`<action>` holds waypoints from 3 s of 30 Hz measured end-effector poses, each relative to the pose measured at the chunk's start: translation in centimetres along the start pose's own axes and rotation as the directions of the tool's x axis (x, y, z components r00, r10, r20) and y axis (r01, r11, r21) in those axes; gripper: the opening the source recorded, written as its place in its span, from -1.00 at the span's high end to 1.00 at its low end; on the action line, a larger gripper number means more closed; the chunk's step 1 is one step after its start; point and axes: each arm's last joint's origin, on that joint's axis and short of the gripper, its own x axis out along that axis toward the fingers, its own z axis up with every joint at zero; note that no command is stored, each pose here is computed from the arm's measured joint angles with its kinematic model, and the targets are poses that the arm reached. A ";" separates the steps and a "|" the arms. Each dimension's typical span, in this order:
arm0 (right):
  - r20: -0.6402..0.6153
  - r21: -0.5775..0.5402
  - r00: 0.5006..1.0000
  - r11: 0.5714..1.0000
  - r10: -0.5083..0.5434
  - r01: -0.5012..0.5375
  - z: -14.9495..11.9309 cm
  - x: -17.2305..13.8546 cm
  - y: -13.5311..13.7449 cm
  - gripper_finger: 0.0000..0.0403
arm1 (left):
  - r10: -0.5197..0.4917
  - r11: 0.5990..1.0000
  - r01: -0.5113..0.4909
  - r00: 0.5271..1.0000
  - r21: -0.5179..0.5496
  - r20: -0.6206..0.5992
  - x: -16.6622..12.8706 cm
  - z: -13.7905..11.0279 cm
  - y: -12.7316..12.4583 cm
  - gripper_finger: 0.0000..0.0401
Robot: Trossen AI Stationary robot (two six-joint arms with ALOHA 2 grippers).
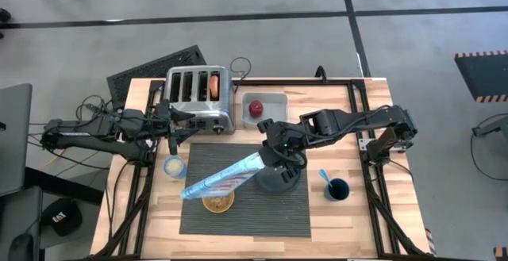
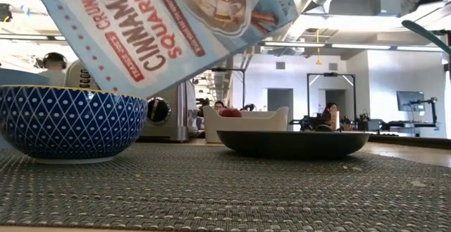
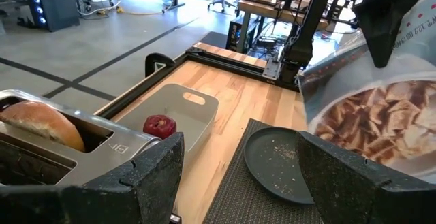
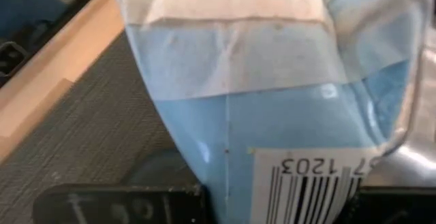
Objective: Arrange a breakfast setting
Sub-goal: Pour the cereal from the blue cereal box into the yellow patterned bowl
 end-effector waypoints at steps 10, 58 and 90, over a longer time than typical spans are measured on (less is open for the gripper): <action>0.004 0.001 1.000 1.000 0.013 -0.013 0.0 0.0 0.0 0.61 | 0.000 1.000 0.000 1.000 0.001 0.001 0.0 0.0 0.0 -0.33; 0.173 0.187 0.985 0.981 0.017 -0.049 -4.3 -3.2 -0.1 0.61 | 0.000 1.000 0.000 1.000 0.017 0.000 0.0 0.0 0.0 -0.33; 0.329 0.292 0.943 0.954 -0.040 -0.062 -12.6 -0.3 3.4 0.61 | -0.007 1.000 0.007 1.000 -0.015 0.024 0.1 0.3 -0.1 -0.33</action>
